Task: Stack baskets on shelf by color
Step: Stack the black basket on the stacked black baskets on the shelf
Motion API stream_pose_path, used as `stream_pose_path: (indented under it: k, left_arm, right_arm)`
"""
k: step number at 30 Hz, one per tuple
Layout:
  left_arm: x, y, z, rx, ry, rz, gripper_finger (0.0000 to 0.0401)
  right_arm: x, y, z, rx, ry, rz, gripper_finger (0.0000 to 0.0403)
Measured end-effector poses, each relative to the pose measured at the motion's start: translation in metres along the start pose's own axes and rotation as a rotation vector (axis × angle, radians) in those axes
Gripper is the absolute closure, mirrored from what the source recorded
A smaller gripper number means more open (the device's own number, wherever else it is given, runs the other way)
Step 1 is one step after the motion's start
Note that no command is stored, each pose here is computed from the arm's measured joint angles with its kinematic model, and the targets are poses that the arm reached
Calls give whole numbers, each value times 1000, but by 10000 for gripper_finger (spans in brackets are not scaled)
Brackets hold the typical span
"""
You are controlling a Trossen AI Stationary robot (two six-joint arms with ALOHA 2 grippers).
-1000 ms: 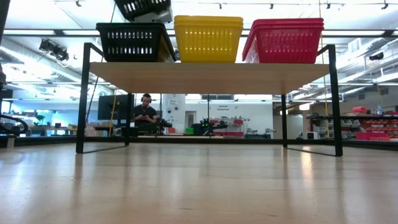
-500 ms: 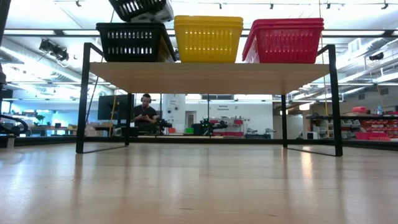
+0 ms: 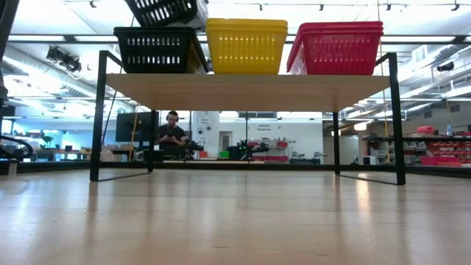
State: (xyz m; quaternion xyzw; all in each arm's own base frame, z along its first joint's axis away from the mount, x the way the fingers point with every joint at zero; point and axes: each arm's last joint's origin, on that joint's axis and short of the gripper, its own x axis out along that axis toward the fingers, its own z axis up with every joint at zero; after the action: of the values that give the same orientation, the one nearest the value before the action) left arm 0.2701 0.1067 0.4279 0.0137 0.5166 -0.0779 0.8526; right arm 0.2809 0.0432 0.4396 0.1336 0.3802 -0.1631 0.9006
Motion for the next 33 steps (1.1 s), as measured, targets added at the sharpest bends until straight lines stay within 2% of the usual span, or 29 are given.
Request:
stream_pose_path:
  k: [10, 18, 27, 33]
  left_arm:
    - [3, -3, 2, 21, 13, 7, 384]
    - [32, -1, -11, -10, 136, -38, 377]
    - [27, -4, -9, 0, 135, 8, 376]
    - [28, -6, -7, 34, 122, -25, 379]
  right_arm:
    - [0, 0, 0, -1, -1, 3, 298]
    - [0, 0, 0, -2, -1, 3, 298]
    - [0, 0, 0, -27, 0, 2, 298]
    - [0, -1, 1, -26, -1, 0, 298]
